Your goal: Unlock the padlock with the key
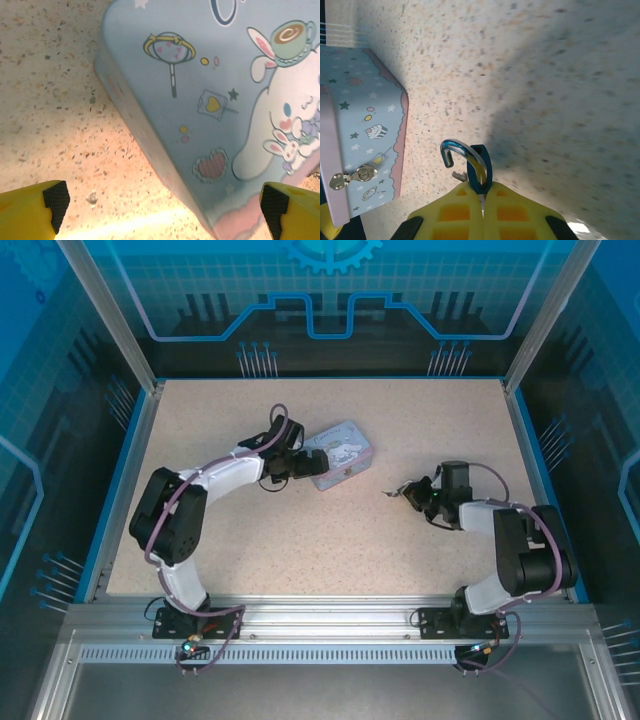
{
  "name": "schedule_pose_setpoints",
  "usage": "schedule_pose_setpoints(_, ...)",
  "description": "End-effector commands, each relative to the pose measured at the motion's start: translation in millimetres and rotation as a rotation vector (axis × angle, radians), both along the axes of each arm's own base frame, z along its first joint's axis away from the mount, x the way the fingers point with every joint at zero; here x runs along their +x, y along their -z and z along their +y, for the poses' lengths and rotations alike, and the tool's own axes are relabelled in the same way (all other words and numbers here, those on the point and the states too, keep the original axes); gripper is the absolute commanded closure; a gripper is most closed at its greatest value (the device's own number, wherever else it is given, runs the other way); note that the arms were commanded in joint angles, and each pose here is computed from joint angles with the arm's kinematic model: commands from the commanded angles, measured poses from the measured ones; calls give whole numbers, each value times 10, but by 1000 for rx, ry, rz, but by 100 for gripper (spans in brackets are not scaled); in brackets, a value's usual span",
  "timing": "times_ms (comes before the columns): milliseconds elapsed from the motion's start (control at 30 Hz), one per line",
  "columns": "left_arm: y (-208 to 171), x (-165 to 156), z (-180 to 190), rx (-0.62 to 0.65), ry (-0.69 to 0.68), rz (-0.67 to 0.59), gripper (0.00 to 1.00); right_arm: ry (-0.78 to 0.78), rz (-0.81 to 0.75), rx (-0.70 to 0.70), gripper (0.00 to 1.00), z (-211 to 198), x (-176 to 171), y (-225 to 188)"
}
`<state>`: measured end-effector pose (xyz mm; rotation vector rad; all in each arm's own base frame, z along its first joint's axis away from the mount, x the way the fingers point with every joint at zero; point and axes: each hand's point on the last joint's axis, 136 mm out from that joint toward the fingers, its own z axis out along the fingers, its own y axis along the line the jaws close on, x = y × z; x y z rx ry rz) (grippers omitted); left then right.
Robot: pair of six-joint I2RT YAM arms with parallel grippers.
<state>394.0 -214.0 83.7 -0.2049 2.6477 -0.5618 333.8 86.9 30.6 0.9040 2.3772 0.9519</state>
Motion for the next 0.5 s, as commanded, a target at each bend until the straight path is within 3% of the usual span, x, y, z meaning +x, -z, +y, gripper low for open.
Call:
schedule_pose_setpoints(0,-173,-126,91,-7,-10,0,1,-12,20,9,100,-106,-177,11)
schedule_pose_setpoints(133,-298,-185,114,-19,-10,-19,1,20,40,4,98,-288,-314,-8)
schedule_pose_setpoints(167,-321,-197,126,-19,-12,-23,1,28,44,4,92,-329,-343,-14)
schedule_pose_setpoints(333,-504,-252,185,-20,-21,-58,1,86,45,-1,42,-560,-491,-139)
schedule_pose_setpoints(467,-699,-304,251,-15,-29,-101,1,128,17,-14,25,-716,-570,-337)
